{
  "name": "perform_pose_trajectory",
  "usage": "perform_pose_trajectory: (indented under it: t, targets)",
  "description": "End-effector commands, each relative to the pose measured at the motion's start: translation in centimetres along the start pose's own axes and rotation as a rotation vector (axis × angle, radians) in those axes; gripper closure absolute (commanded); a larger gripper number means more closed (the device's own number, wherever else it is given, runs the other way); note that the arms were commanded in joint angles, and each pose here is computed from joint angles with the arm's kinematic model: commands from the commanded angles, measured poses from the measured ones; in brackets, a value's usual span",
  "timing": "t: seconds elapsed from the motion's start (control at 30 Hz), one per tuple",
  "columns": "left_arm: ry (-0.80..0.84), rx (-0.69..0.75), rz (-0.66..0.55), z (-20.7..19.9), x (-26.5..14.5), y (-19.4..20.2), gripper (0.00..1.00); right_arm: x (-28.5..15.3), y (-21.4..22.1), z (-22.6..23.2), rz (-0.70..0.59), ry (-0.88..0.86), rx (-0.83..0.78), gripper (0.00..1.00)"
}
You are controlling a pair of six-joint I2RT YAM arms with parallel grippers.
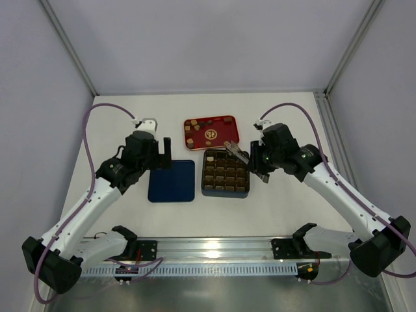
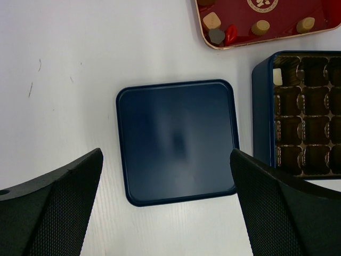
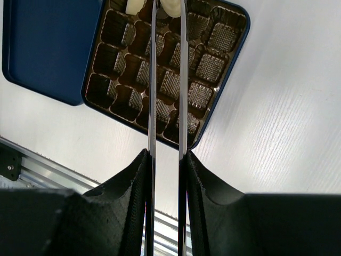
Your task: Pack the chocolate
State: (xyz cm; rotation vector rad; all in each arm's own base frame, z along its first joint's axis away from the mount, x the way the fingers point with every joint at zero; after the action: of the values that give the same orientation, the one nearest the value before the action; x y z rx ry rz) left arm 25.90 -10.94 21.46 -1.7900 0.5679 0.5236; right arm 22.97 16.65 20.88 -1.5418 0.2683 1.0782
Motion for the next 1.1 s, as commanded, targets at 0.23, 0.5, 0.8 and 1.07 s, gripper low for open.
perform_pose_trajectory:
  t: [0.23,0.5,0.8,1.07]
  targets:
    - [0.018,-0.007,-0.010,-0.5,-0.3,-0.4,0.00,0.3,1.4,0.8,0.007,-0.009,0.006,0.71]
    - [0.016,-0.006,-0.009,-0.4,-0.2,-0.4,0.00,0.7,1.8,0.5,0.012,0.011,0.006,0.70]
    - [0.018,-0.005,-0.007,-0.5,-0.2,-0.4,0.00,1.0,1.8,0.0,0.014,0.047,0.004,0.66]
    - [0.013,-0.004,-0.004,-0.4,-0.1,-0.3,0.00,1.1,1.7,-0.1,0.016,0.052,-0.001,0.61]
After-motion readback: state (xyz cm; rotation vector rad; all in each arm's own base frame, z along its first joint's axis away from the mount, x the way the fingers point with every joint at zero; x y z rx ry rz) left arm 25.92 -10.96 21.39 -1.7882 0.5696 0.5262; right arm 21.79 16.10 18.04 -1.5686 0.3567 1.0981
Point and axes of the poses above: each gripper's point midway between its finger pads, its own x axis out along the fingers, its own z axis along the line the jaws close on, y = z × x, the point moved 2 cm from there along -x, back along the fingers, and after that the axes turned 15 degrees about -x, right-handed, at the moved point
